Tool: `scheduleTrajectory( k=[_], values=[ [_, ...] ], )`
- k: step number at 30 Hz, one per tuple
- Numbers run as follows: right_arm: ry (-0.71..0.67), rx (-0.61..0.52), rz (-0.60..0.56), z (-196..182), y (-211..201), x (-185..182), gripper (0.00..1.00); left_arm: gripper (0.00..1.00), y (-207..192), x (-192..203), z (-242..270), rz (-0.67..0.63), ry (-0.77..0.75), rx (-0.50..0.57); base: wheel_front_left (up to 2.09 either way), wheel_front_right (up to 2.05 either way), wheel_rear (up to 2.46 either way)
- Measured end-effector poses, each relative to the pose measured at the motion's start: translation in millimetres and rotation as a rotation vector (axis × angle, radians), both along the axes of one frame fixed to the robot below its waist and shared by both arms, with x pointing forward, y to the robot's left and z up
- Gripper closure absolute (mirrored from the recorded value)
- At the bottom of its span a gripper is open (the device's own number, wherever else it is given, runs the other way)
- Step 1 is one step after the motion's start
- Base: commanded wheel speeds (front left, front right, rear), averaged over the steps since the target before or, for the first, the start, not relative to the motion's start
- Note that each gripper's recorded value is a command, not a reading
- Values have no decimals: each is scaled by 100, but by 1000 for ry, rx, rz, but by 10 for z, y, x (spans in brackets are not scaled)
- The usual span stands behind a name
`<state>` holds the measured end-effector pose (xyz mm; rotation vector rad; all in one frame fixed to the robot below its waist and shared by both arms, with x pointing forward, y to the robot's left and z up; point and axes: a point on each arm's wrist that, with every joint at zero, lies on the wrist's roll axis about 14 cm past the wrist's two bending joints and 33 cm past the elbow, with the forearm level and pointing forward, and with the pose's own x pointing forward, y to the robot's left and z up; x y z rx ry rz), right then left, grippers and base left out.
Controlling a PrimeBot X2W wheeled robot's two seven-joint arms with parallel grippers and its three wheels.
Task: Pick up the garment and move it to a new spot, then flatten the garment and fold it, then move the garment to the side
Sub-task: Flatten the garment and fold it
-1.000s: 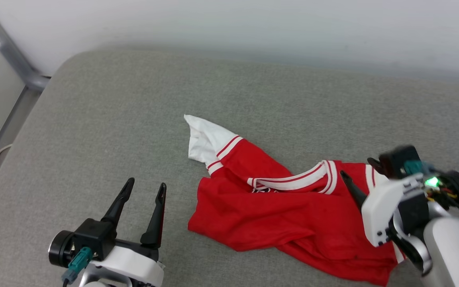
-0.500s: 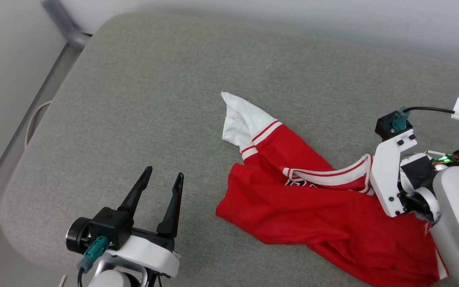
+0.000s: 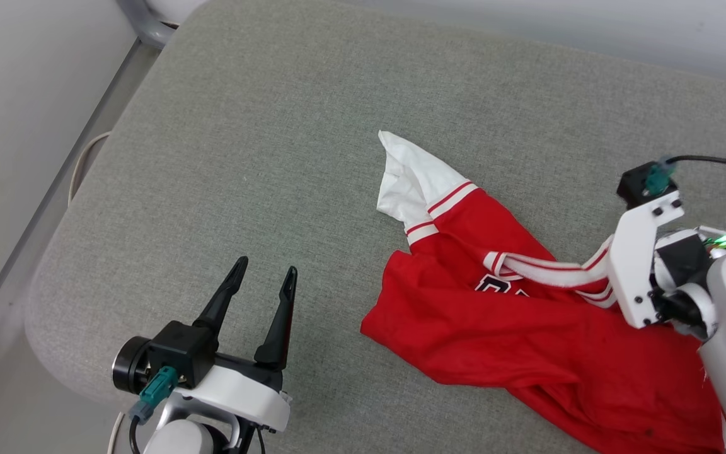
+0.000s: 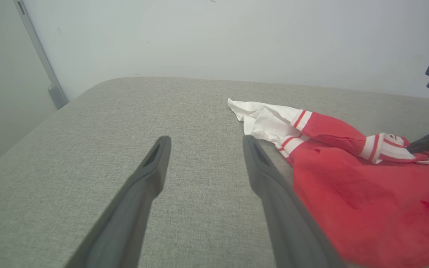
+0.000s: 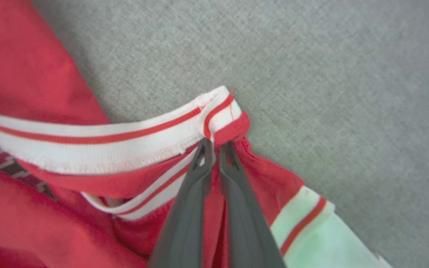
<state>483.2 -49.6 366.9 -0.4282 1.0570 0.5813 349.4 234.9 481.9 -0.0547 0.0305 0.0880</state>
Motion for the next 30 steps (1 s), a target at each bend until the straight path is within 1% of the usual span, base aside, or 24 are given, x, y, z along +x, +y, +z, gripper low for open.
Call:
scheduleTrajectory(
  k=[3,13,17,21,22,23,25,30],
  values=[
    [-54,30,-50,115,-65,166,100,0,-15,5,-2,-7,-1,1,0,0,0],
    [-207,13,-218,371,-494,758,100,0,-69,52,-51,-27,10,1,0,0,0],
    [-298,-15,-252,487,-635,1052,100,0,-46,92,-65,-25,15,4,0,0,0],
    [-352,-27,-256,524,-640,1244,100,0,1,83,-94,-10,26,10,0,0,0],
    [-358,-34,-248,502,-630,1258,54,0,6,79,-101,-8,29,9,0,0,0],
    [-361,-37,-243,479,-621,1262,0,0,11,77,-102,-6,29,10,0,0,0],
    [-361,-29,-237,435,-597,1239,0,0,16,75,-97,-3,27,8,0,0,0],
    [-408,67,-221,514,-400,1181,0,0,-2,98,-34,-10,3,7,0,0,0]
  ],
)
